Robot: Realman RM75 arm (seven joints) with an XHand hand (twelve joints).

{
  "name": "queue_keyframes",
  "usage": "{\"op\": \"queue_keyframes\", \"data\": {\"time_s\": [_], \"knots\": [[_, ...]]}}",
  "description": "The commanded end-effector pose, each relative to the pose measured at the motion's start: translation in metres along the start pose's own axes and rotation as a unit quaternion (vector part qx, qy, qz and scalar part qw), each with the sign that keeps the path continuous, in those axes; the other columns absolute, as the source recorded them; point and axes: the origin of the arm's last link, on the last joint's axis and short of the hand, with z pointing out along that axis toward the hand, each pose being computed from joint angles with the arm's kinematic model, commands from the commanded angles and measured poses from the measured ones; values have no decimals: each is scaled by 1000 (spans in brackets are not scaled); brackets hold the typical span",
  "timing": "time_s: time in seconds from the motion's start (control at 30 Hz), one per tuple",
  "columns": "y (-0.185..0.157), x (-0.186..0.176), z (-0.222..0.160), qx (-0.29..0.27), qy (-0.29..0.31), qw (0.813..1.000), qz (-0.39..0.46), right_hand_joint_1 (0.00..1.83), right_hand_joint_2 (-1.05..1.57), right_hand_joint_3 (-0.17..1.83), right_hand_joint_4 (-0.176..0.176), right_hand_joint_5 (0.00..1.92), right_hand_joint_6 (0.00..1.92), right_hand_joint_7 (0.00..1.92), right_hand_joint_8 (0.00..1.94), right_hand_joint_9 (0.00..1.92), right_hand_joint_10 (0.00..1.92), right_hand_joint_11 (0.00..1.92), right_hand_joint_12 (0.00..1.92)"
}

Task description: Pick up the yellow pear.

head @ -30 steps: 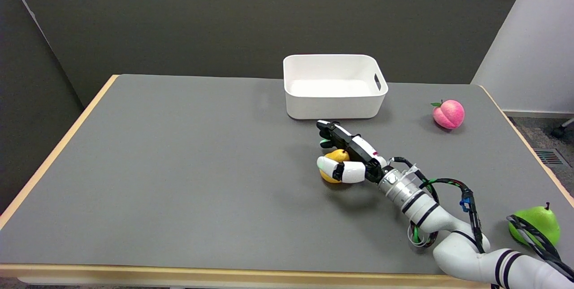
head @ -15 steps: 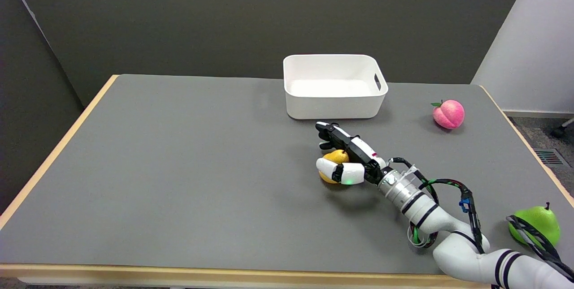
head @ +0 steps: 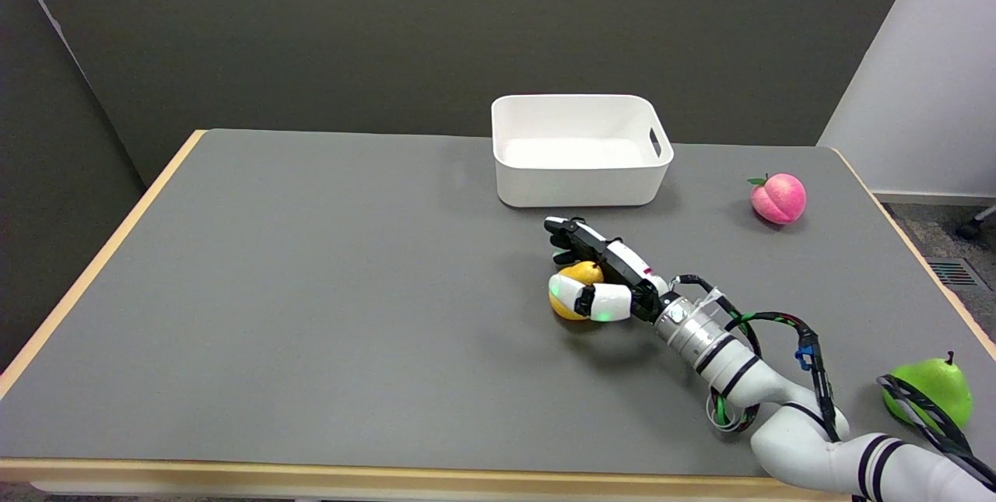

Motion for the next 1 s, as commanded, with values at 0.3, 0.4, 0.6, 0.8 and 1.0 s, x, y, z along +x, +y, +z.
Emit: {"op": "queue_keyframes", "data": {"time_s": [0.3,0.4,0.6,0.8,1.0], "knots": [[1,-4,0,-2,-4,1000,1,810,616,1019,-176,82,467,120,397,23,603,-1,926],[1,-4,0,-2,-4,1000,2,803,637,977,-176,120,406,140,310,38,564,-1,844],[2,-5,0,-3,-5,1000,3,814,638,967,-176,133,403,161,302,59,565,-1,874],[2,-6,0,-3,-8,1000,-1,818,646,988,-176,174,471,285,413,159,664,52,1135],[1,-5,1,-3,-7,1000,-1,874,673,957,-176,284,584,485,581,338,878,249,1356]]}}
